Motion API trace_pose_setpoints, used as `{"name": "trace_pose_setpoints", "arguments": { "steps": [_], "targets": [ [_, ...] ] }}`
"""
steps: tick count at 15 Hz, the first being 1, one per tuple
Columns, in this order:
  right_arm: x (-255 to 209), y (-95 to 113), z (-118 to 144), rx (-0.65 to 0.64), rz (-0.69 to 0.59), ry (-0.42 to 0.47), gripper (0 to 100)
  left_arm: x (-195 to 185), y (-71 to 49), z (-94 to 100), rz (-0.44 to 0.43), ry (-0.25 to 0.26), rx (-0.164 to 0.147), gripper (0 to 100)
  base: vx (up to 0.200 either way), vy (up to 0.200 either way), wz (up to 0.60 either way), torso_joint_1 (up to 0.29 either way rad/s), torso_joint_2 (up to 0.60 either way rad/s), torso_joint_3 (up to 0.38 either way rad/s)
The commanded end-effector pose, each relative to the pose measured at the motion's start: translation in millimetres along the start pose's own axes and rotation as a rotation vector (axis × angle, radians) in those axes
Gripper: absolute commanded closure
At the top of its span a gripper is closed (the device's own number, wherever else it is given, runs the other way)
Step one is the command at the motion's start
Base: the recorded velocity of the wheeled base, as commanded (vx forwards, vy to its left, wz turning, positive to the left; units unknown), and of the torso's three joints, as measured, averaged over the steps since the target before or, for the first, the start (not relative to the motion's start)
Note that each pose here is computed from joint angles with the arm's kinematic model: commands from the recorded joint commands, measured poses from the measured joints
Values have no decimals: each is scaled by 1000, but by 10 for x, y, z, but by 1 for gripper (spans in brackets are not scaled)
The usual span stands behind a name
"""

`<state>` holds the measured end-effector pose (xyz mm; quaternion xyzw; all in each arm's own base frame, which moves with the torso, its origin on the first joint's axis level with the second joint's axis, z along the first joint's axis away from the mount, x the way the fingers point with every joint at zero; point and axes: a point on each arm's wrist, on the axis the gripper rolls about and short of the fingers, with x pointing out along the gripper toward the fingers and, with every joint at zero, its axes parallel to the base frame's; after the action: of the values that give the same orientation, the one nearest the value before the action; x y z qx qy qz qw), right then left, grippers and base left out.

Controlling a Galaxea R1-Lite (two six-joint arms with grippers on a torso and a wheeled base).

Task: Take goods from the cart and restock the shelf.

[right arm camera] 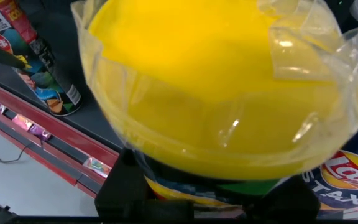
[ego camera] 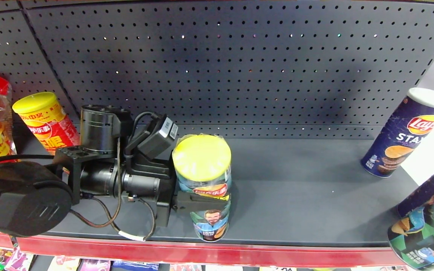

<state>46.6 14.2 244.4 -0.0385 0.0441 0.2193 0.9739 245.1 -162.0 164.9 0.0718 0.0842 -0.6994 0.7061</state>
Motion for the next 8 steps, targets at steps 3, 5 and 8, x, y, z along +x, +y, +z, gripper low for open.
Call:
{"name": "trace_pose_setpoints", "arguments": {
  "steps": [3,5,8],
  "targets": [
    [2,-1,-1,0,0,2,100,-170,-127,-46,36,7,-14,100,0,0,0,0,0,0],
    [2,0,-1,-1,2,2,100,-215,-42,-3,83,3,-8,100,0,0,0,0,0,0],
    [4,-2,3,-1,-1,2,100,-120,37,-37,67,10,-10,100,0,0,0,0,0,0]
  ]
}}
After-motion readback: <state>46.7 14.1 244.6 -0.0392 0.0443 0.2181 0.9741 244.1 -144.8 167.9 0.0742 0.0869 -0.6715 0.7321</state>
